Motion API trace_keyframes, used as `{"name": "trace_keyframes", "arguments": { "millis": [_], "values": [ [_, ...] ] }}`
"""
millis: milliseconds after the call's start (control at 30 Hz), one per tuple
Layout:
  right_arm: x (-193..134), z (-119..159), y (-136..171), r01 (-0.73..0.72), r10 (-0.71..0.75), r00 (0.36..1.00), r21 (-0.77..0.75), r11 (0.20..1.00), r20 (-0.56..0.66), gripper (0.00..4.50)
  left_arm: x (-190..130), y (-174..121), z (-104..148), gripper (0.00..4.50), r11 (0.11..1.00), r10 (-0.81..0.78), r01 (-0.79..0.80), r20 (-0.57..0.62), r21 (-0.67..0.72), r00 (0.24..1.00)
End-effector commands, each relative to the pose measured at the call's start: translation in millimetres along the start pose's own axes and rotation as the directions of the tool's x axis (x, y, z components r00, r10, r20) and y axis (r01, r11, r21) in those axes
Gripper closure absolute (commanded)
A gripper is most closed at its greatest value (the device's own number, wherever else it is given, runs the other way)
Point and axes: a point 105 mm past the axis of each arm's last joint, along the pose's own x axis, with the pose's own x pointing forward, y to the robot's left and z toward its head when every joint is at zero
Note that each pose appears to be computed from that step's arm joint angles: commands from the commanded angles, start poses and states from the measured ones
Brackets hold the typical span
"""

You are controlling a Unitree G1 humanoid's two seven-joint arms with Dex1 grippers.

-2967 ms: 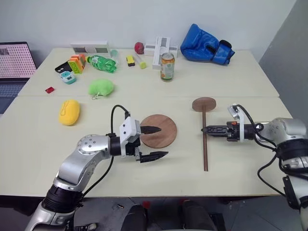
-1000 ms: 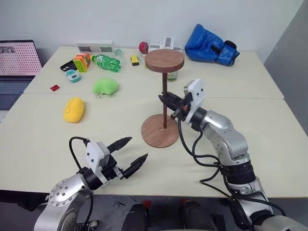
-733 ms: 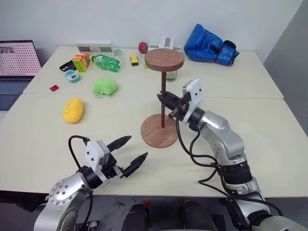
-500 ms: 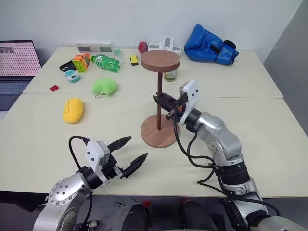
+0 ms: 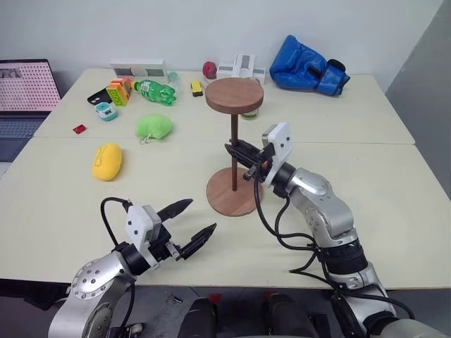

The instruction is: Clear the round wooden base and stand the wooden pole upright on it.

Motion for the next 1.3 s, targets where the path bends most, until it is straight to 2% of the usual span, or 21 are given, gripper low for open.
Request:
{"name": "trace_keyframes", "arguments": {
  "millis": [33, 233, 433, 533, 633, 700, 900, 1033, 1067, 1167, 1233, 1300],
  "values": [
    [-6, -9, 6, -0.003, 0.003, 1.000, -0.072, 0.997, -0.004, 4.26, 1, -4, 8, 0.00, 1.000, -0.019, 0.018, 0.034, 0.024, 0.999],
    [-13, -33, 15, -0.020, 0.016, 0.998, -0.068, 0.998, -0.055, 4.26, 3, -6, 7, 0.00, 1.000, -0.019, 0.019, 0.040, 0.018, 0.999],
    [-23, -75, 16, -0.032, 0.017, 0.974, -0.060, 0.998, -0.228, 4.26, 2, -7, 5, 0.00, 1.000, -0.014, 0.013, 0.042, 0.017, 0.999],
    [-26, -81, 18, -0.052, 0.032, 0.957, -0.063, 0.997, -0.289, 4.26, 1, -7, 5, 0.00, 1.000, -0.010, 0.010, 0.040, 0.017, 0.999],
    [-24, -73, 16, -0.044, 0.027, 0.957, -0.053, 0.998, -0.290, 4.26, 1, -7, 4, 0.00, 1.000, -0.010, 0.009, 0.039, 0.017, 0.999],
    [-21, -65, 14, -0.030, 0.016, 0.961, -0.047, 0.998, -0.277, 3.56, 1, -6, 4, 0.00, 1.000, -0.008, 0.007, 0.038, 0.018, 0.999],
    [-21, -49, 8, -0.026, 0.015, 0.965, -0.041, 0.999, -0.262, 2.36, 2, -1, 4, 0.00, 1.000, -0.005, 0.005, 0.035, 0.022, 0.999],
    [-35, -49, 12, -0.101, 0.081, 0.936, -0.041, 0.994, -0.342, 1.50, 2, 15, 4, 0.00, 0.999, 0.036, -0.037, 0.020, 0.014, 0.999],
    [-40, -50, 10, -0.118, 0.092, 0.926, -0.048, 0.992, -0.366, 1.16, 1, 23, 4, 0.00, 0.998, 0.060, -0.060, 0.007, 0.001, 0.998],
    [-62, -52, -1, -0.145, 0.101, 0.898, -0.071, 0.987, -0.428, 0.62, -4, 38, -2, 0.00, 0.999, 0.054, -0.054, -0.091, 0.003, 0.994],
    [-77, -51, -12, -0.152, 0.097, 0.881, -0.082, 0.985, -0.462, 0.19, -9, 47, -1, 0.00, 0.998, 0.016, -0.006, -0.165, 0.058, 0.986],
    [-96, -39, -27, -0.155, 0.099, 0.870, -0.078, 0.985, -0.483, 0.05, -15, 79, 13, 0.00, 0.994, 0.040, -0.016, -0.228, 0.109, 0.973]
  ]
}}
